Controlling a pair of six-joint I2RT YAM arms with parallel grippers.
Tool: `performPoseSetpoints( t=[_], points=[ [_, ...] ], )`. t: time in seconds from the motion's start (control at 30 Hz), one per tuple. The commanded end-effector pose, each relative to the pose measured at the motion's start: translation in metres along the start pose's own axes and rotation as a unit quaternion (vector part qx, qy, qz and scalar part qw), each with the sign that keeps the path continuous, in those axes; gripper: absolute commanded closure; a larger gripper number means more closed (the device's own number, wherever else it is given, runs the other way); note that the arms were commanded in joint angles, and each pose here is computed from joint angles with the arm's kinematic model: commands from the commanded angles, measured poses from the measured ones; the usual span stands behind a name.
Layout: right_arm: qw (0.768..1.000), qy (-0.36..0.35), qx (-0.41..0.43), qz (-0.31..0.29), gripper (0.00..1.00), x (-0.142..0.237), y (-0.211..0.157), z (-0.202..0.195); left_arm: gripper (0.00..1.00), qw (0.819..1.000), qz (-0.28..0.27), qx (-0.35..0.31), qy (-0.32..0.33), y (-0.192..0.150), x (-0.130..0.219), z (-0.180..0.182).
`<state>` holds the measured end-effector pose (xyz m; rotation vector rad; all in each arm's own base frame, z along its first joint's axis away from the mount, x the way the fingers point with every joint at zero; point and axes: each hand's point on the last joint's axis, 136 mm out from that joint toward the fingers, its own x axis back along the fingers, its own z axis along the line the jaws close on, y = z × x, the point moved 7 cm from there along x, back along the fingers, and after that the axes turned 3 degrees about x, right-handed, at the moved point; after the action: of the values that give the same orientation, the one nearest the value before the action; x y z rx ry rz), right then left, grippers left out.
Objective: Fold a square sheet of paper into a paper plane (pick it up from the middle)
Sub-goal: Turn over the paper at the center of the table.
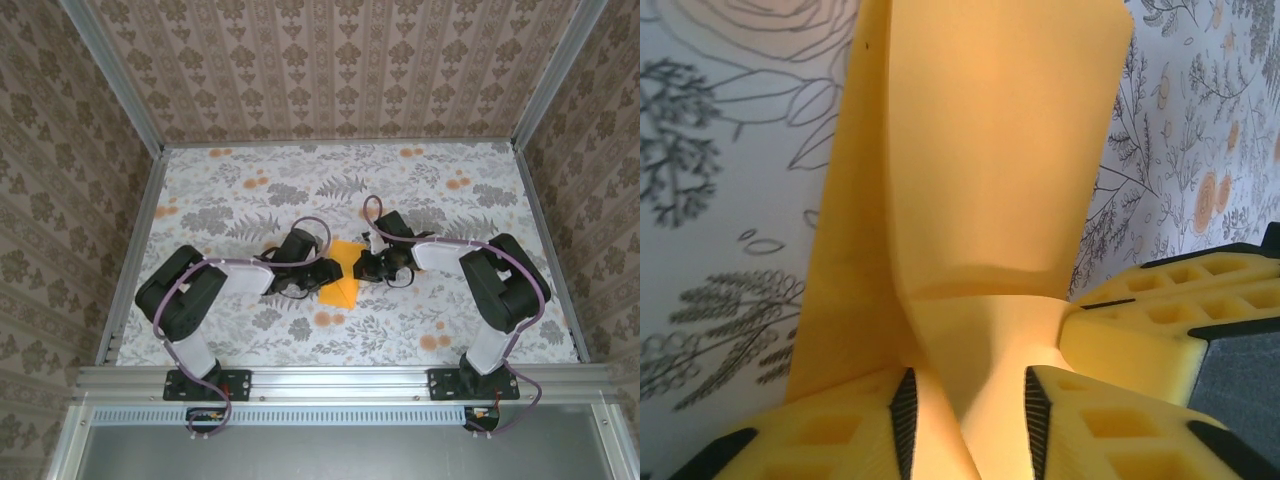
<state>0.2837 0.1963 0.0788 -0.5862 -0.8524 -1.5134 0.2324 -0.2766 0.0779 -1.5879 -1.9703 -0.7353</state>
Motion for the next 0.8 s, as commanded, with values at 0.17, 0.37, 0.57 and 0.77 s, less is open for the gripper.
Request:
performPoseSetpoints(
  t=[0.17,0.37,0.57,0.77],
  points=[
    [1.000,0.020,-0.009,-0.021,0.92,0.015,0.002,0.003,0.79,0.999,-0.002,-0.020,-0.026,0.007,-0.007,-0.011],
    [0.998,-0.001,-0.016,-0.055,0.62,0.035,0.005,0.001,0.92,0.999,-0.015,-0.032,-0.039,0.012,-0.006,-0.013],
    [0.988,-0.077,-0.006,-0.135,0.33,0.066,0.006,-0.014,0.99,0.998,-0.033,-0.050,-0.025,0.019,0.011,-0.016],
    [0.973,-0.102,-0.006,-0.206,0.19,0.092,0.001,-0.025,1.00,0.989,-0.060,-0.117,0.065,0.020,0.063,-0.031]
  ],
)
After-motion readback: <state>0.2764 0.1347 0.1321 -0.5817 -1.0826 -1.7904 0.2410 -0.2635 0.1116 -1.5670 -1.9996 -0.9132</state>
